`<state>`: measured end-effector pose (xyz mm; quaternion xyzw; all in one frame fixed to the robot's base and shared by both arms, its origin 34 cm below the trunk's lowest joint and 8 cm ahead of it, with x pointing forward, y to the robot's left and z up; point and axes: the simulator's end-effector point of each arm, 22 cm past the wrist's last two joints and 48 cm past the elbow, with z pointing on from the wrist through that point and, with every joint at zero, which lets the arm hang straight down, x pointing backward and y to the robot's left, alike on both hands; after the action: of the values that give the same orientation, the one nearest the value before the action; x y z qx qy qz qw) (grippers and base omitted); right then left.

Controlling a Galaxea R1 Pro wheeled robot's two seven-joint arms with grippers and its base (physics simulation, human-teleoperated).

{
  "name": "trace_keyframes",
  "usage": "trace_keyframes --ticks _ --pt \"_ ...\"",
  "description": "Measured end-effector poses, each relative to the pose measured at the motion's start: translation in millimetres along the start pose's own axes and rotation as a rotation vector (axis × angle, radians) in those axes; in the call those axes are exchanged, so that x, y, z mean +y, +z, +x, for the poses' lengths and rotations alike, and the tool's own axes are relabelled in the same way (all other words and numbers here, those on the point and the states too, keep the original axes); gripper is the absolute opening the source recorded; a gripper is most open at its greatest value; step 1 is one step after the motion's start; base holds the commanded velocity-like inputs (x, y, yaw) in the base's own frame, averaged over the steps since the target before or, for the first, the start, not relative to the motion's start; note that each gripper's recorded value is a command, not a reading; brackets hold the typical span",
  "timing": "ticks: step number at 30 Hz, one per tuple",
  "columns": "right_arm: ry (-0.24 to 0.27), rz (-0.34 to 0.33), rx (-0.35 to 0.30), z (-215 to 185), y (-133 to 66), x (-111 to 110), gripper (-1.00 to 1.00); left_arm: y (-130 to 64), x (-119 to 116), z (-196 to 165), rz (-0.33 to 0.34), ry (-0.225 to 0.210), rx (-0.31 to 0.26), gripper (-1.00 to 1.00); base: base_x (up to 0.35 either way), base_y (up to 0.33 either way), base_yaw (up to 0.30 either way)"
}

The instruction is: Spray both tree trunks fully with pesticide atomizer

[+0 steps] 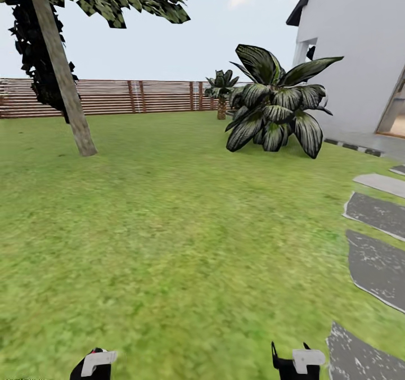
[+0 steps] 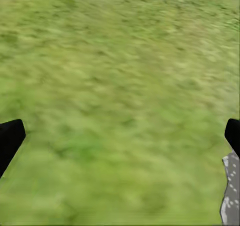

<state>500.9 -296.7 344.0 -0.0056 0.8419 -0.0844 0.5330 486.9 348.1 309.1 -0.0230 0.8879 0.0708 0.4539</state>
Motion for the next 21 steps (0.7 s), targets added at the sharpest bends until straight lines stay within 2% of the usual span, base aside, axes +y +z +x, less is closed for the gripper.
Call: trace_keyframes --ticks 5,21 --pt "0.0 0.0 0.0 -0.2 0.1 0.1 1.0 0.0 0.7 -0.1 -0.001 0.001 0.0 -1.0 0.168 0.151 0.278" --pt "0.0 0.0 -0.001 -0.5 0.2 0.3 1.0 -0.2 -4.6 0.5 0.007 0.0 0.001 -1.0 0.011 0.006 0.278"
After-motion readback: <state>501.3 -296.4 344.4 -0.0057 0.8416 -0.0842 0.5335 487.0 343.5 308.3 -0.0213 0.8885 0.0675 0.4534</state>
